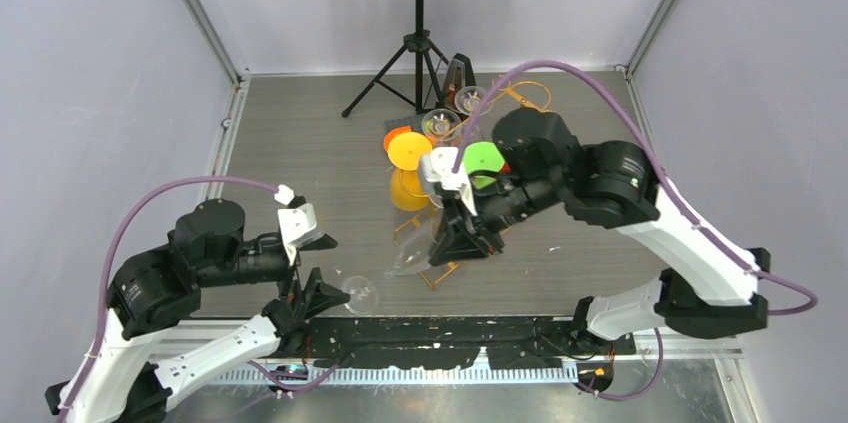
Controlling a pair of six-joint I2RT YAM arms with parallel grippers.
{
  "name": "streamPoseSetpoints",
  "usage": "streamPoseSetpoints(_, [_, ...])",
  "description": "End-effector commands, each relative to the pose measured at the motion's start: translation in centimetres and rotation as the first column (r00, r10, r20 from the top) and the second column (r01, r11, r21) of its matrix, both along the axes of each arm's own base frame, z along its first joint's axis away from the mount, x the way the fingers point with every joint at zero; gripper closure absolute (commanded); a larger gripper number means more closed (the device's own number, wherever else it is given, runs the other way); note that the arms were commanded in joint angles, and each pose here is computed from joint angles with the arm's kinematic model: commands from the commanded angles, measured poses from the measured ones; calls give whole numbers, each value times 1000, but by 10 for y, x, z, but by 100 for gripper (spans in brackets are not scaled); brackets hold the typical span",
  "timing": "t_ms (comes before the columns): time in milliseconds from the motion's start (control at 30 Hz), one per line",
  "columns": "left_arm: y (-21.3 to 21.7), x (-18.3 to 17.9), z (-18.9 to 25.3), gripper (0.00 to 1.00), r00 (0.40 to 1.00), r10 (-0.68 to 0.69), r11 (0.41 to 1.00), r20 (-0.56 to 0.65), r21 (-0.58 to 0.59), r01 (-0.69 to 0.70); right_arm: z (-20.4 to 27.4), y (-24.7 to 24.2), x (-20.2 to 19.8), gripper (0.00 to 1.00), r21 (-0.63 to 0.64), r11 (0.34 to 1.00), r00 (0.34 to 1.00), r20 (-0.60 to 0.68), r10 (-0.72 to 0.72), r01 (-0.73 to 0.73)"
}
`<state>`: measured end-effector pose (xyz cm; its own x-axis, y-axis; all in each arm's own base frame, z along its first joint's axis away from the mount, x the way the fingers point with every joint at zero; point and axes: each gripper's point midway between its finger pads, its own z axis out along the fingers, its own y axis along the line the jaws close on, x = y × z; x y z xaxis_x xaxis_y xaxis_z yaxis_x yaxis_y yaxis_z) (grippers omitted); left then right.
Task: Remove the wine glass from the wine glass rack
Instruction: Place the wine glass at the center of the board.
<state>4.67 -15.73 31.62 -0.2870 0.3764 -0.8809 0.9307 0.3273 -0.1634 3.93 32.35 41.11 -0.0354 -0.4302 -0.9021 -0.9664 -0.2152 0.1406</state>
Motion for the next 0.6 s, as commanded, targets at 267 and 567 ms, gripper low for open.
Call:
streamPoseSetpoints(267, [-5, 19, 11, 0, 997, 73, 997, 32, -14, -72, -29, -97, 3, 94, -134, 922, 929, -26, -369, 363])
streamPoseSetpoints(567, [-4, 15, 13, 0, 998, 65, 998, 26, -23, -64, -73, -158, 44, 94, -364, 600, 674, 119, -729, 713])
